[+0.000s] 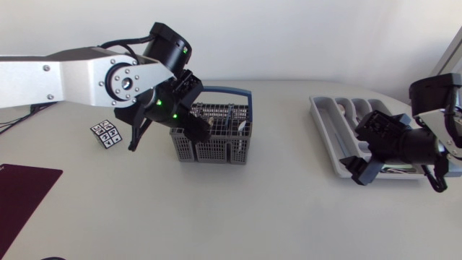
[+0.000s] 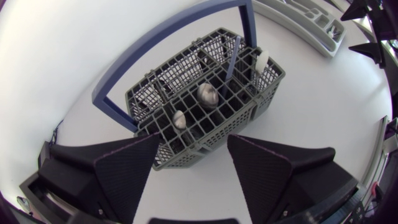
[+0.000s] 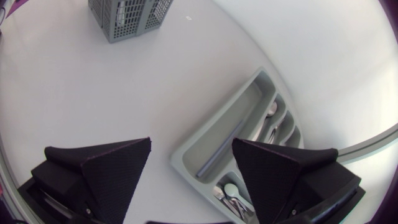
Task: Transfer all utensils from the basket to the drawer tray.
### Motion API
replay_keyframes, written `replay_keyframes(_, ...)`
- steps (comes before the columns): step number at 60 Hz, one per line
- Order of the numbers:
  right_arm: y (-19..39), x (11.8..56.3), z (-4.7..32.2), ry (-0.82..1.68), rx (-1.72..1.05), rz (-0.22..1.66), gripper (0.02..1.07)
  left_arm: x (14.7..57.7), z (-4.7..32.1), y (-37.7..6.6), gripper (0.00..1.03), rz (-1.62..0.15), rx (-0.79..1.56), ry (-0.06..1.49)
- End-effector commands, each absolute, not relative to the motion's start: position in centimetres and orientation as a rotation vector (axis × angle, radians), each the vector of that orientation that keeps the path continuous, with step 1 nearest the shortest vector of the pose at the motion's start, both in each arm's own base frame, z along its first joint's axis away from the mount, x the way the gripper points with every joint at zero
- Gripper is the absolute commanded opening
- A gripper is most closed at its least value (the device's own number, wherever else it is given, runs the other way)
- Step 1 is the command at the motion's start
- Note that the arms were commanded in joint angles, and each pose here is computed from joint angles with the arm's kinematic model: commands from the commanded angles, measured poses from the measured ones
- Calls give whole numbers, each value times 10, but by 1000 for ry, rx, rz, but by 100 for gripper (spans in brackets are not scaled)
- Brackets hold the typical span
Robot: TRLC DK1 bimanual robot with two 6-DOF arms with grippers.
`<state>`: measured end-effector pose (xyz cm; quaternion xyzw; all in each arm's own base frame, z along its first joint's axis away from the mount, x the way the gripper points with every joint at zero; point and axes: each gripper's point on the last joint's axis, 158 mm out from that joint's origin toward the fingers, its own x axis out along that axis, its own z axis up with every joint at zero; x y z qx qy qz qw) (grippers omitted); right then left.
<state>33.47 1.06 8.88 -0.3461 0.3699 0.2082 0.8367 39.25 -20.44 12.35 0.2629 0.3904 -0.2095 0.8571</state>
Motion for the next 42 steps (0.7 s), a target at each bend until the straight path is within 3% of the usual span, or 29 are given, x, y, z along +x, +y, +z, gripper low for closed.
replay_keyframes(1,26,329,88,800,-687,440,96,400,122,-209,73,-406,545,823)
replay_keyframes(22,51,324,81,812,-688,466,96,415,109,-213,60,-290,615,810)
replay_keyframes(42,103,315,96,747,-662,541,96,430,97,-207,55,-195,670,797)
